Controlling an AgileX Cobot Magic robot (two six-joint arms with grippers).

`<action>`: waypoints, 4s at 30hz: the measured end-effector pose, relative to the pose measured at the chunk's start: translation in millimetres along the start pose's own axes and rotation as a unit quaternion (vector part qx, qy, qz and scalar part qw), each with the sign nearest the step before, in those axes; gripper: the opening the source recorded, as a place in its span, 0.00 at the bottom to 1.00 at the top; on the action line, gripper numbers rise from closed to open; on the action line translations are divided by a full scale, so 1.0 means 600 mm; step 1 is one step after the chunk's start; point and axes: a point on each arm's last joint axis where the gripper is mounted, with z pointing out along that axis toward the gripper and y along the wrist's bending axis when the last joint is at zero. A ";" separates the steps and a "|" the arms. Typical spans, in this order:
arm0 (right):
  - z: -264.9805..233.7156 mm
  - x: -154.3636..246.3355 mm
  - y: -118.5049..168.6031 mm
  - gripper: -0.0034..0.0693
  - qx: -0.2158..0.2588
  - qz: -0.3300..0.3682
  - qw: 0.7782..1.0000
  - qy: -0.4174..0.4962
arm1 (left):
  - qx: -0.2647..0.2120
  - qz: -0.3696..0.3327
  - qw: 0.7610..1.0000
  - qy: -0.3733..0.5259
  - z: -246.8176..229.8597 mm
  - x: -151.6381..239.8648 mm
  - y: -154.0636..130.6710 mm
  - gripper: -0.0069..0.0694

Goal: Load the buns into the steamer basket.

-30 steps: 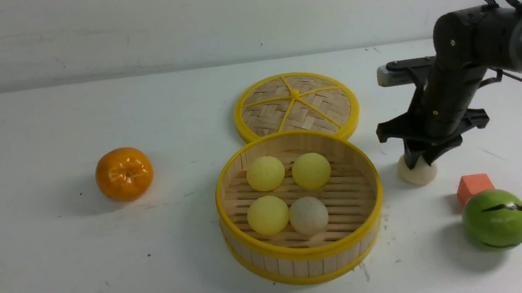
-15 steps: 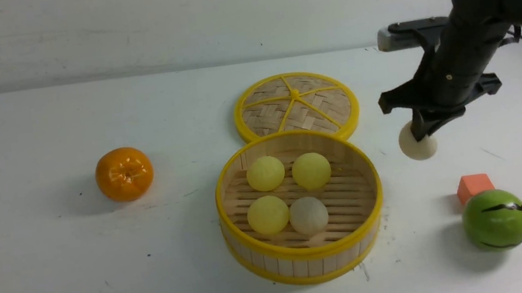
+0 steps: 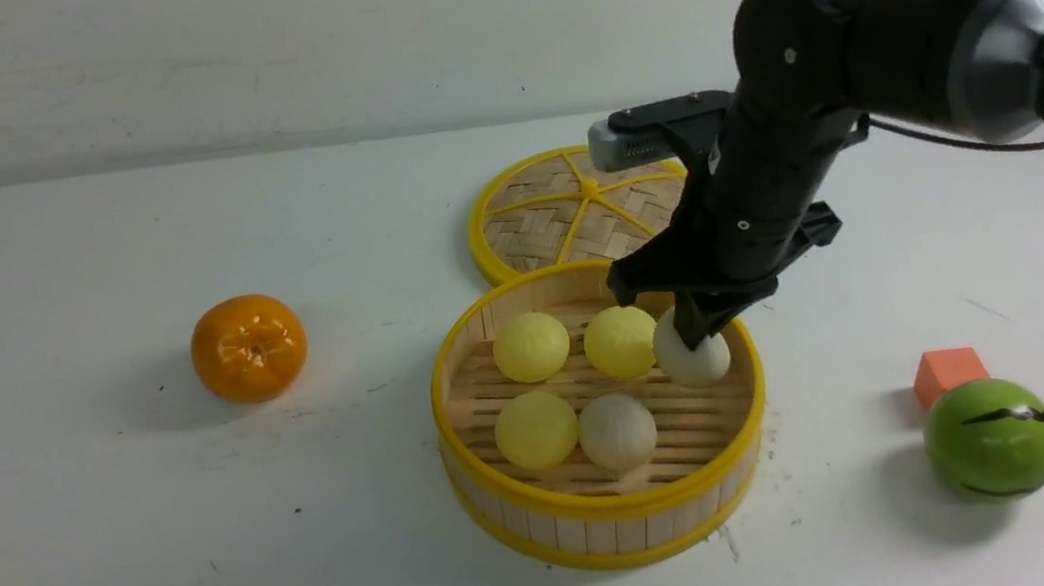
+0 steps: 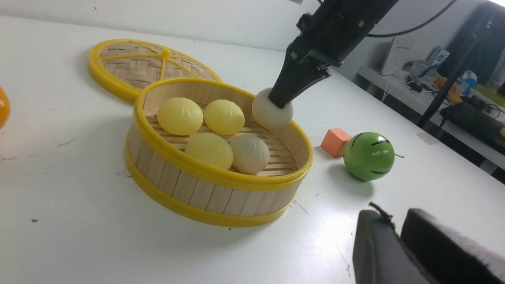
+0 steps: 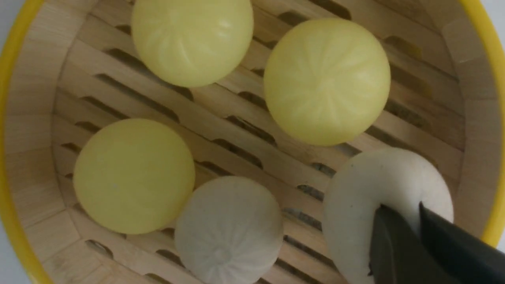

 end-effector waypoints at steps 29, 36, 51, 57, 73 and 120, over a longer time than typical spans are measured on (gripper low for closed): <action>-0.264 0.064 0.025 0.52 -0.012 0.012 0.997 -0.073 | 0.000 0.000 1.000 0.001 0.000 0.000 0.000 0.24; -0.385 0.215 0.040 0.10 -0.022 0.026 0.992 -0.120 | 0.000 0.000 1.000 0.001 0.000 0.000 0.000 0.24; -0.354 0.577 -0.067 0.04 -0.001 0.073 0.959 -0.274 | 0.000 0.000 1.000 0.001 0.000 0.000 0.000 0.26; -0.321 0.628 -0.101 0.08 0.035 0.053 0.929 -0.363 | 0.000 0.000 1.000 0.001 0.000 0.000 0.000 0.26; -0.232 0.619 -0.116 0.02 0.100 0.018 0.850 -0.516 | 0.000 0.000 1.000 0.001 0.000 0.000 0.000 0.28; -0.118 0.637 -0.116 0.03 0.111 0.040 0.883 -0.454 | 0.000 0.000 1.000 0.002 0.000 0.001 0.000 0.33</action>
